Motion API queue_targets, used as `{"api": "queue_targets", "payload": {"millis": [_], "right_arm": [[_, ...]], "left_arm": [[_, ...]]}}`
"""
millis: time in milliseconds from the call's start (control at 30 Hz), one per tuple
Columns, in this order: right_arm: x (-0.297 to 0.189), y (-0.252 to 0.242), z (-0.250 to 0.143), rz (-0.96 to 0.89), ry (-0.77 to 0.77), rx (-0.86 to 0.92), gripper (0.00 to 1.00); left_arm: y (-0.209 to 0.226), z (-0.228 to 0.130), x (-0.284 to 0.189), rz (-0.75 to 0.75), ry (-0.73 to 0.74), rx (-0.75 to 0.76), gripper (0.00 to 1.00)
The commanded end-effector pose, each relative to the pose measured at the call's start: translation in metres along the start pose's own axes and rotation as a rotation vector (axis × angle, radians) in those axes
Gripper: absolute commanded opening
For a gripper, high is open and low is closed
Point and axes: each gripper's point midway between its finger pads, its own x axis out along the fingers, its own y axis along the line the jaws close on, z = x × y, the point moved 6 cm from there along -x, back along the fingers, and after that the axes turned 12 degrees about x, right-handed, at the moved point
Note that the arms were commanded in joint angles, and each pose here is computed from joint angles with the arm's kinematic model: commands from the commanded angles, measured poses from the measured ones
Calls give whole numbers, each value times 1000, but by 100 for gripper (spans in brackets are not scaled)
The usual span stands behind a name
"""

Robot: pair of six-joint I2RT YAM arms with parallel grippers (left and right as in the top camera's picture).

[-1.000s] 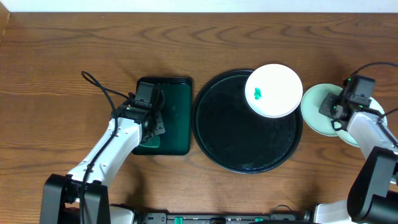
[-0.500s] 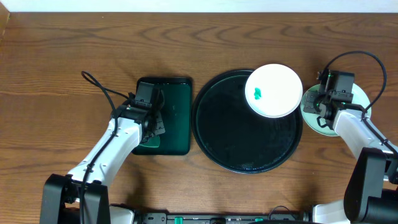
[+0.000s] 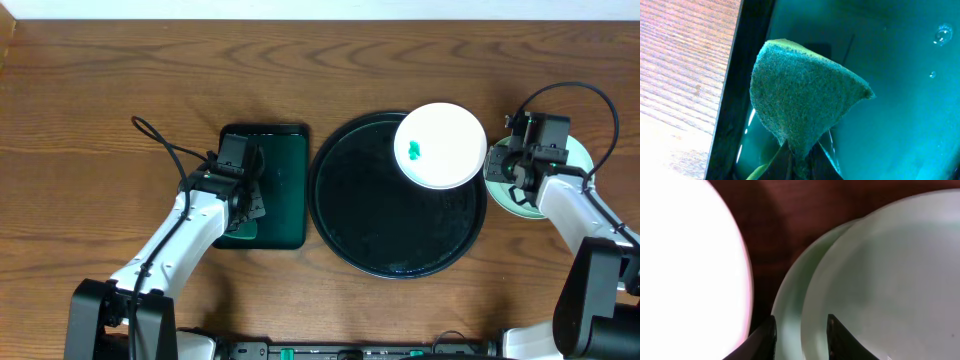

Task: Clean dirty plates on tray and stack at the side
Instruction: 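Open the right gripper and withdraw it from the plate stack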

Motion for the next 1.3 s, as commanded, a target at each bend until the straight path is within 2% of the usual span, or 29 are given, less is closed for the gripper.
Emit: {"api": "queue_targets", "payload": {"millis": [0,200,300,500,633,700,867,1100,1267], "right_arm": [[-23,4,36,1,-66,35,31],[-56,-32,71,-187,-104,155,32],[-63,-62,72,-289,-110,252,25],[-75,-138,55,-395,-82,560,9],[-82,-166,50,-379,-87,674,1],[-83,-177,46,-395,-89,719,1],[-69,-185,38,-377,-43,749,1],[-24,-187,19,-335,92,750,1],[-10,-178,18,-246,128,717,1]], "left_arm": [[3,0,2,22,0,4,8],[3,1,2,21,-5,4,8],[3,1,2,21,-5,4,8],[1,5,2,14,-27,20,7],[1,5,2,13,-30,19,7],[1,5,2,13,-30,19,6],[1,5,2,13,-30,19,7],[1,5,2,13,-29,19,7],[1,5,2,13,-29,19,7]]}}
